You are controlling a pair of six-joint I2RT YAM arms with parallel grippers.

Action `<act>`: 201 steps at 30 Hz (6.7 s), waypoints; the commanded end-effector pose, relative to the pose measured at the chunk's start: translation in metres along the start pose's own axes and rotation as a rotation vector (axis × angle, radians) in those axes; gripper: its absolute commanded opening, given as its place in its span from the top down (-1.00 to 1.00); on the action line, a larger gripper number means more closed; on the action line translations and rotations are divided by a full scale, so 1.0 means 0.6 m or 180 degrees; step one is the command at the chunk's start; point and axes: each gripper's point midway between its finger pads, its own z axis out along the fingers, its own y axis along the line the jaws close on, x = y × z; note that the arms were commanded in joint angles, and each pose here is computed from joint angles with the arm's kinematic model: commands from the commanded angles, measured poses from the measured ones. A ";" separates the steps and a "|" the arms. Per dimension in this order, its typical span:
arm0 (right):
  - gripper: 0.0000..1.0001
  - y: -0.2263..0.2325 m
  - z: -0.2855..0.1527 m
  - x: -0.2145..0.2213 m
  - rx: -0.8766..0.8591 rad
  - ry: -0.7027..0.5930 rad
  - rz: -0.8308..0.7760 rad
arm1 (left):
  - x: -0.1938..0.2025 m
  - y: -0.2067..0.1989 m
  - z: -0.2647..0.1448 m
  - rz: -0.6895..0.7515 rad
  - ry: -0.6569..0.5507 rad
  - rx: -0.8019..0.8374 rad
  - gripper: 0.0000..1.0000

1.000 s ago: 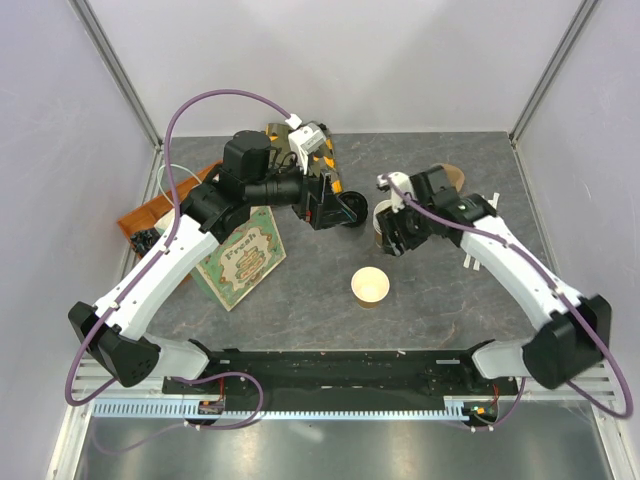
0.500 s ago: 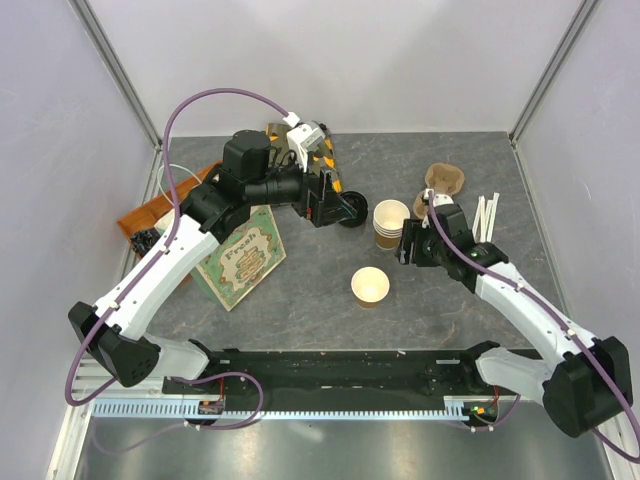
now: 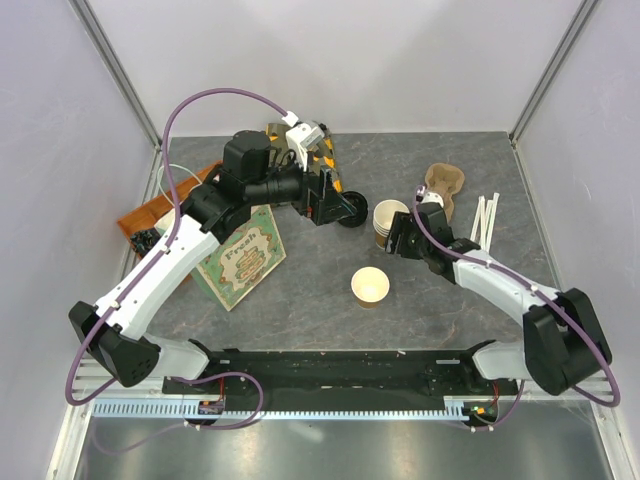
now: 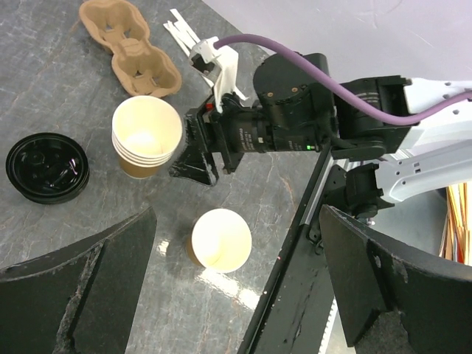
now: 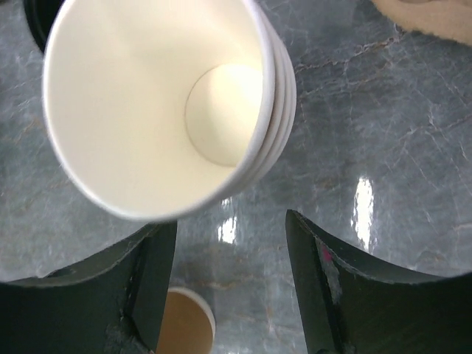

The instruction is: Pack the takeout coffee

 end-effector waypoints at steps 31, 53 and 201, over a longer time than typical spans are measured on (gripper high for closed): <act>-0.11 0.002 0.124 -0.151 -0.0052 -0.0651 -0.0097 | 0.007 0.042 0.006 -0.0049 -0.0032 -0.0051 -1.00; -0.96 -0.009 0.195 -0.402 -0.1671 -0.0248 -0.1934 | 0.063 0.002 -0.001 -0.0189 0.0382 0.0625 -0.99; -0.65 0.196 -0.070 -0.321 -0.1616 0.0186 -0.2581 | -0.194 0.076 -0.168 0.1647 -0.0592 -0.1304 -1.00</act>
